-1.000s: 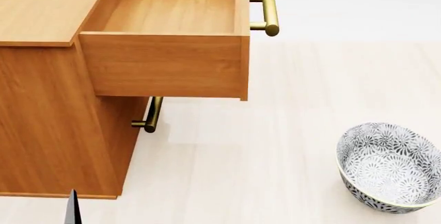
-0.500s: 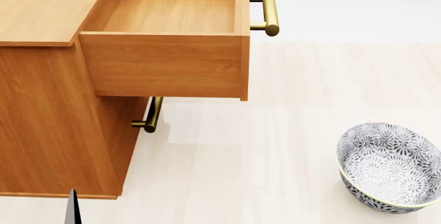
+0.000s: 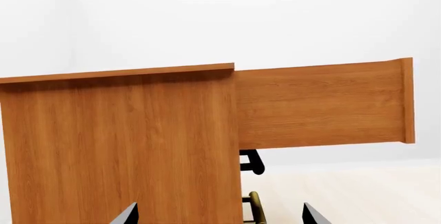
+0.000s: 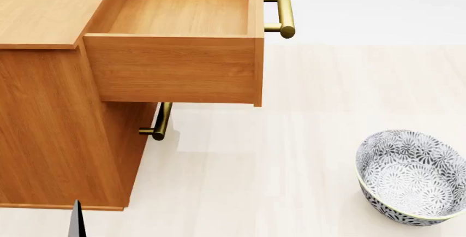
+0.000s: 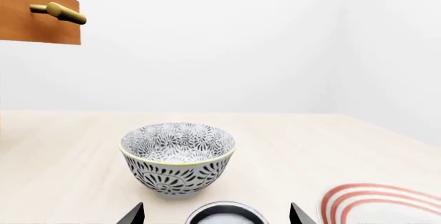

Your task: Put the ketchup in the top drawer of the cabinet.

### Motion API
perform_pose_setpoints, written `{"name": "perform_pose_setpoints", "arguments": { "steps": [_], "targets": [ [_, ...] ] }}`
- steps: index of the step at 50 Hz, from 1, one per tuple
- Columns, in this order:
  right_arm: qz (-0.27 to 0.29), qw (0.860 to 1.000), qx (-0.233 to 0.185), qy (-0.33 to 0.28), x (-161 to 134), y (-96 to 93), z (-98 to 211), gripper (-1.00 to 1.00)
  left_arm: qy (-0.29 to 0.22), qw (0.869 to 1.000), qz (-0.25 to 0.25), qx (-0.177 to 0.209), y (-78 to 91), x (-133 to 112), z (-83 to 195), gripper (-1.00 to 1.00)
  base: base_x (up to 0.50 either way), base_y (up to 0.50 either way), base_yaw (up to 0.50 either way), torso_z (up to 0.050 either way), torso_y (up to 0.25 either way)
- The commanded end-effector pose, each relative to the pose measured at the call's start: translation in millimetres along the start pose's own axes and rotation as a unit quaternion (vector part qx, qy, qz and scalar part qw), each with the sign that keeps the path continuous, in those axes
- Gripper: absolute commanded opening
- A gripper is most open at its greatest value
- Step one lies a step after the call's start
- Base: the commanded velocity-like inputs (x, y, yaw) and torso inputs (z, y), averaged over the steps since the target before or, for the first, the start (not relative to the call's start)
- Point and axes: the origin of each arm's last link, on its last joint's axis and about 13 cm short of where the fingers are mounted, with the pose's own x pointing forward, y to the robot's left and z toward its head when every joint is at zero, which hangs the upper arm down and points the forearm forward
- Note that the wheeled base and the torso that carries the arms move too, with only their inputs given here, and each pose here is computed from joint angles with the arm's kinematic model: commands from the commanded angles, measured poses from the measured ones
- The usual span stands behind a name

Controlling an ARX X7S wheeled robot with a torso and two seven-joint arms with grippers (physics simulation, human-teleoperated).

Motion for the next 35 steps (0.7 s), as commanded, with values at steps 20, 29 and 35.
{"name": "perform_pose_setpoints", "arguments": {
  "steps": [20,29,35],
  "targets": [
    [-0.011,1.0,0.01,0.012,8,1.7,-19,1.0,0.001,1.0,0.0,-0.001,-0.2,0,-1,1.0,0.0,0.0,0.0,0.0,0.0],
    [-0.015,1.0,0.012,0.02,9,2.5,-27,1.0,0.001,1.0,0.0,0.0,0.2,0,-1,1.0,0.0,0.0,0.0,0.0,0.0],
    [-0.017,1.0,0.013,0.023,8,1.7,-30,1.0,0.002,1.0,0.0,-0.001,-0.1,0,-1,1.0,0.0,0.0,0.0,0.0,0.0]
  ]
}}
